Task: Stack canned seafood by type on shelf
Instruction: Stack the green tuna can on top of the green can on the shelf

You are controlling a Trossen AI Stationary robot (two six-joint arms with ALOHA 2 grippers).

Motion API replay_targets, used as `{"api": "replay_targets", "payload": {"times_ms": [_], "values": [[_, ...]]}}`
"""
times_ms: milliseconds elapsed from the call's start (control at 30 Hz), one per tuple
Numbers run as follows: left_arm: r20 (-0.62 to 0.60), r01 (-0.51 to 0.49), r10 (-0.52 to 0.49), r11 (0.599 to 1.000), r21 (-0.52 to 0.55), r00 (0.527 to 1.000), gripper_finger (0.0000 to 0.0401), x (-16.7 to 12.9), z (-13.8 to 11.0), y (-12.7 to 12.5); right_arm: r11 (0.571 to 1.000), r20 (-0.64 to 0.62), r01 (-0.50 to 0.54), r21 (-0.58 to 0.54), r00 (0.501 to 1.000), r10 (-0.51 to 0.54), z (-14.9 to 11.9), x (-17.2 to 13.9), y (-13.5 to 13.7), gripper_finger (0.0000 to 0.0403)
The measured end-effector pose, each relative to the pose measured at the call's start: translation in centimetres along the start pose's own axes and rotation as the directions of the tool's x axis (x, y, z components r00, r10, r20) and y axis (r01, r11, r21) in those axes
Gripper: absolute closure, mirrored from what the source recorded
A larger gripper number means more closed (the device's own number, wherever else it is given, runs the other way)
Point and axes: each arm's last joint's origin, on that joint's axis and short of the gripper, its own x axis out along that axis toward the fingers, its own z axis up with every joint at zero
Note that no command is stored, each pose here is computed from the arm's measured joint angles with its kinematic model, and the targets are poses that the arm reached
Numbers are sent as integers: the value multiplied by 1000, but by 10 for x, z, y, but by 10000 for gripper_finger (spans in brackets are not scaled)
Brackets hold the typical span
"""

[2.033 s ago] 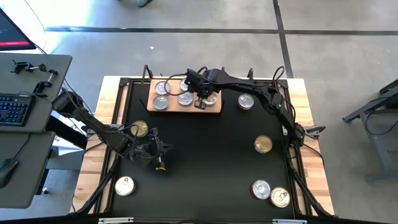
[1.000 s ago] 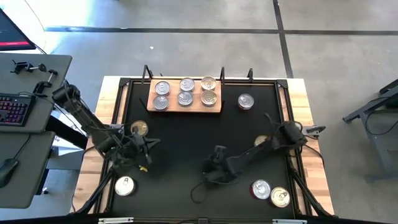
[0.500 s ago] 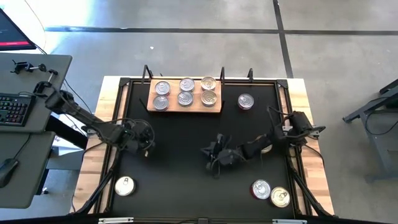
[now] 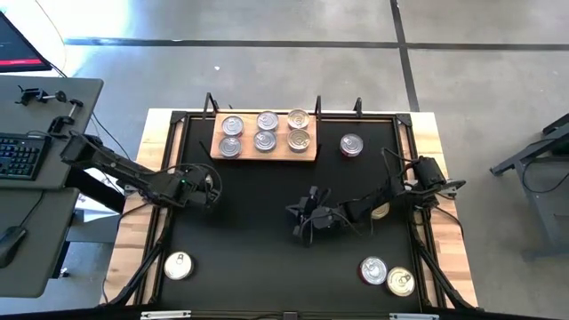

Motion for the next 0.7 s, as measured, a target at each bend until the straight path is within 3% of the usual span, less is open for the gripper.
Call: {"api": "replay_targets", "payload": {"times_ms": [100, 233, 367, 433, 500, 633, 700], "values": [[13, 69, -69, 998, 3, 998, 375, 2, -2, -10, 1000, 2, -10, 9, 1000, 10, -1, -2, 4, 403], [-5, 319, -320, 944, 87, 947, 390, -15, -2, -38, 1000, 2, -13, 14, 1000, 13, -1, -3, 5, 403], [44, 538, -564, 806, 247, 824, 398, -39, 0, -64, 1000, 8, -9, 10, 1000, 9, 0, -2, 4, 403], [66, 577, -640, 728, 369, 765, 398, -47, -3, -71, 1000, 14, -7, 16, 1000, 7, 1, -2, 3, 403], [75, 587, -695, 655, 476, 715, 398, -54, -6, -76, 1000, 16, -7, 18, 1000, 7, 1, -1, 3, 403], [46, 528, -732, 531, 663, 679, 398, -57, -19, -85, 1000, 21, -9, 18, 1000, 9, 2, -1, 3, 403], [3, 511, -760, 440, 739, 650, 392, -56, -26, -93, 1000, 23, -10, 19, 1000, 10, 2, -1, 3, 403]]}}
